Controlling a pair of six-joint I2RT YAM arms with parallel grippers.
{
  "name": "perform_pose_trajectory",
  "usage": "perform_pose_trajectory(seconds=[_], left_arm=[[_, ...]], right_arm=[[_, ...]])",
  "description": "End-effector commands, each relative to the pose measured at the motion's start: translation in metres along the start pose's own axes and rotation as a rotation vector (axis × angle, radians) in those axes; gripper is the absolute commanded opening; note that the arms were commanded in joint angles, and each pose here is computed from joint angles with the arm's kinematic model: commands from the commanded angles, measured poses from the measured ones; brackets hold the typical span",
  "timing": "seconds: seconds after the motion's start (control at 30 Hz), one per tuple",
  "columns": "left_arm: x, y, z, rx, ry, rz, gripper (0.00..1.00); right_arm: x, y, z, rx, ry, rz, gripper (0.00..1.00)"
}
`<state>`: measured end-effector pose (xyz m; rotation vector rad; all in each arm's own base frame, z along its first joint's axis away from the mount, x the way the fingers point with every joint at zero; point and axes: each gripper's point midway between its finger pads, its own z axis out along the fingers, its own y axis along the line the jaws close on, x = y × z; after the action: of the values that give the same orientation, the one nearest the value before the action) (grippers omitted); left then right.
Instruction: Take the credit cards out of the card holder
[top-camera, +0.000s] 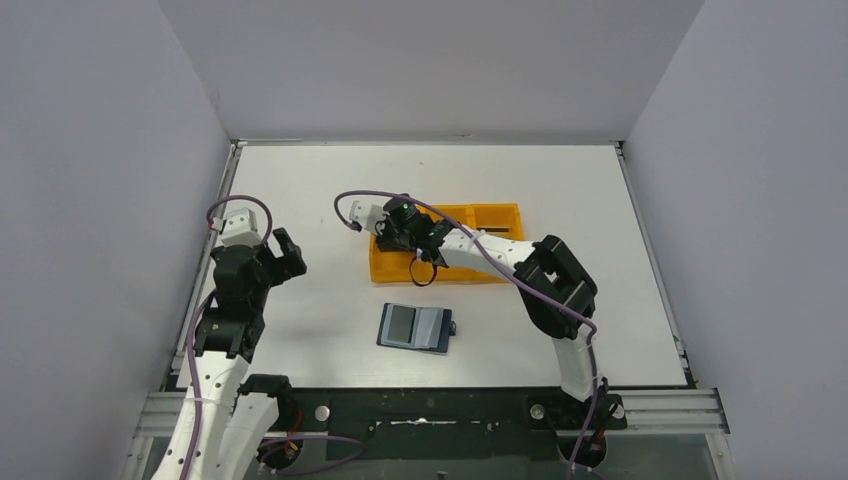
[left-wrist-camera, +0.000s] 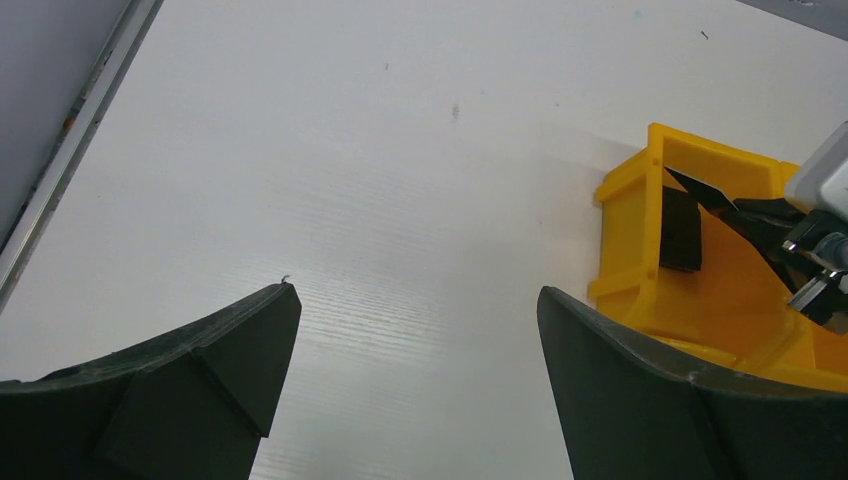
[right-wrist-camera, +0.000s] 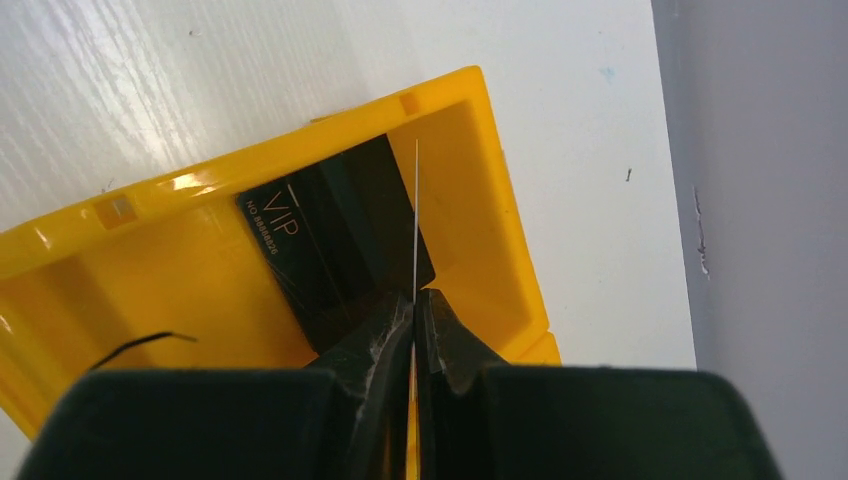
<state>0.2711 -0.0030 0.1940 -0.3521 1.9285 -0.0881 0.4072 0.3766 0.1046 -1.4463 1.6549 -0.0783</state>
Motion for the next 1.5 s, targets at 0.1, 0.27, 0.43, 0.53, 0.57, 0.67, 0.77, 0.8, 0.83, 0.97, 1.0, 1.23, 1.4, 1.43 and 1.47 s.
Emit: perform_pose_trajectory(seconds=[0.1, 0.27, 0.43, 0.53, 0.57, 0.67, 0.77, 0.8, 0.83, 0.97, 1.0, 1.23, 1.4, 1.43, 1.47], left_arm=[[-0.013, 0.001, -0.002, -0.007, -0.044, 0.004, 0.91], [-0.013, -0.001, -0.002, 0.001, -0.039, 0.005, 0.91], [-0.012, -0.001, -0.001, 0.0, -0.024, 0.009, 0.91], [-0.012, -0.001, -0.001, 0.001, -0.023, 0.009, 0.91], [-0.012, -0.001, -0.001, 0.002, -0.022, 0.011, 0.91], [-0.012, -0.002, -0.001, 0.005, -0.021, 0.011, 0.91], [-0.011, -0.002, -0.001, 0.005, -0.021, 0.011, 0.91], [-0.011, -0.002, -0.001, 0.008, -0.019, 0.01, 0.91], [-0.011, -0.003, -0.001, 0.01, -0.019, 0.01, 0.91], [-0.01, -0.004, -0.001, 0.016, -0.013, 0.01, 0.91], [-0.01, -0.004, -0.001, 0.016, -0.012, 0.011, 0.91], [-0.009, -0.004, 0.0, 0.018, -0.008, 0.011, 0.91], [-0.009, -0.005, 0.0, 0.018, -0.008, 0.01, 0.91], [-0.009, -0.004, 0.0, 0.017, -0.008, 0.01, 0.91], [-0.009, -0.005, 0.0, 0.019, -0.007, 0.01, 0.91]], right_arm=[[-0.009, -0.008, 0.005, 0.071, 0.037, -0.074, 0.0], [-0.004, 0.001, 0.007, 0.067, 0.063, -0.075, 0.01], [-0.011, 0.004, 0.005, 0.051, 0.052, -0.026, 0.07], [-0.019, 0.008, 0.001, 0.027, 0.031, 0.0, 0.16], [-0.02, 0.01, 0.0, 0.016, 0.026, 0.008, 0.18], [-0.018, 0.01, -0.001, 0.011, 0.029, 0.021, 0.23], [-0.018, 0.011, -0.002, 0.007, 0.028, 0.038, 0.24], [-0.018, 0.012, -0.002, -0.001, 0.026, 0.045, 0.24], [-0.018, 0.013, -0.002, -0.012, 0.021, 0.052, 0.23], [-0.011, 0.014, 0.001, -0.009, 0.018, 0.08, 0.23], [-0.008, 0.015, 0.003, -0.011, 0.023, 0.077, 0.23], [-0.004, 0.004, 0.008, 0.043, 0.024, 0.105, 0.21], [-0.025, -0.004, -0.012, 0.046, -0.044, 0.304, 0.21], [-0.028, -0.007, -0.017, 0.059, -0.047, 0.385, 0.21], [-0.03, -0.011, -0.023, 0.062, -0.05, 0.46, 0.22]])
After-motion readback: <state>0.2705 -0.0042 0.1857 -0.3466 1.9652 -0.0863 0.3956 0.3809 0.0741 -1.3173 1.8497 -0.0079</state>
